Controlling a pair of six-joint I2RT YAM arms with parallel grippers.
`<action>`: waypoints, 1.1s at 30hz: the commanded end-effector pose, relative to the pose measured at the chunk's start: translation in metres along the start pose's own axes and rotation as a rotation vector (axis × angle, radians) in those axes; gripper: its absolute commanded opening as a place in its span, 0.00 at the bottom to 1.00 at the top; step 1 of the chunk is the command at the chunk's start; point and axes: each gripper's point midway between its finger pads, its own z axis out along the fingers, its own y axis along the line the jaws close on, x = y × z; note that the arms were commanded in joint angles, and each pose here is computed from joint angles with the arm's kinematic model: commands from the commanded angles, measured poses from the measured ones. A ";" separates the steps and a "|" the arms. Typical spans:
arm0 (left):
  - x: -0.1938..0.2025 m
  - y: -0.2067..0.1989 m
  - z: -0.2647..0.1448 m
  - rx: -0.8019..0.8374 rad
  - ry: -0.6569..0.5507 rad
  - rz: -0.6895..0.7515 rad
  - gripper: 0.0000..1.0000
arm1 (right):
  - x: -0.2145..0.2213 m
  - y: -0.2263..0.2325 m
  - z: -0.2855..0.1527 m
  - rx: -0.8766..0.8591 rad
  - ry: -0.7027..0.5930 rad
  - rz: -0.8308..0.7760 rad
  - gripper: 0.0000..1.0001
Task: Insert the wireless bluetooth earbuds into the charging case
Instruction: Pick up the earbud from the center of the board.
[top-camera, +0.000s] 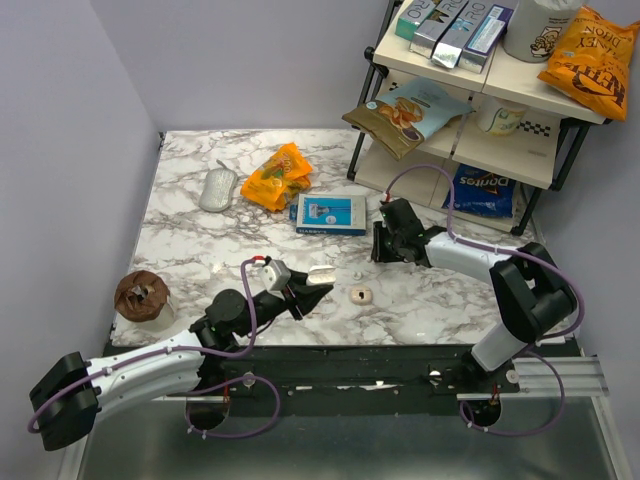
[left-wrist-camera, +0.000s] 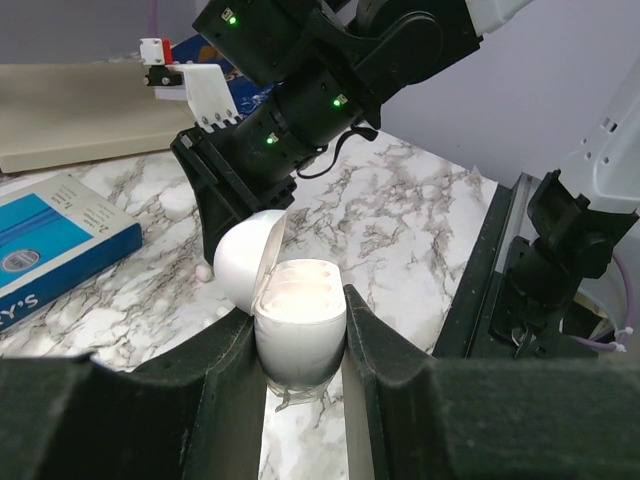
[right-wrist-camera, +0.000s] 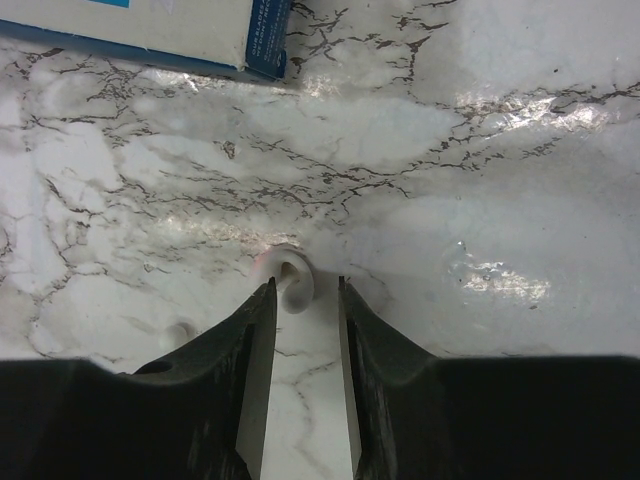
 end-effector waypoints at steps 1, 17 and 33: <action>0.003 0.000 -0.001 -0.005 -0.001 -0.010 0.00 | 0.007 -0.008 0.007 0.029 0.014 0.003 0.38; 0.007 -0.002 0.001 0.004 0.008 -0.021 0.00 | 0.020 -0.003 0.010 -0.013 0.047 0.007 0.37; 0.009 -0.003 0.002 0.010 0.011 -0.033 0.00 | 0.028 -0.002 0.011 -0.037 0.055 0.020 0.15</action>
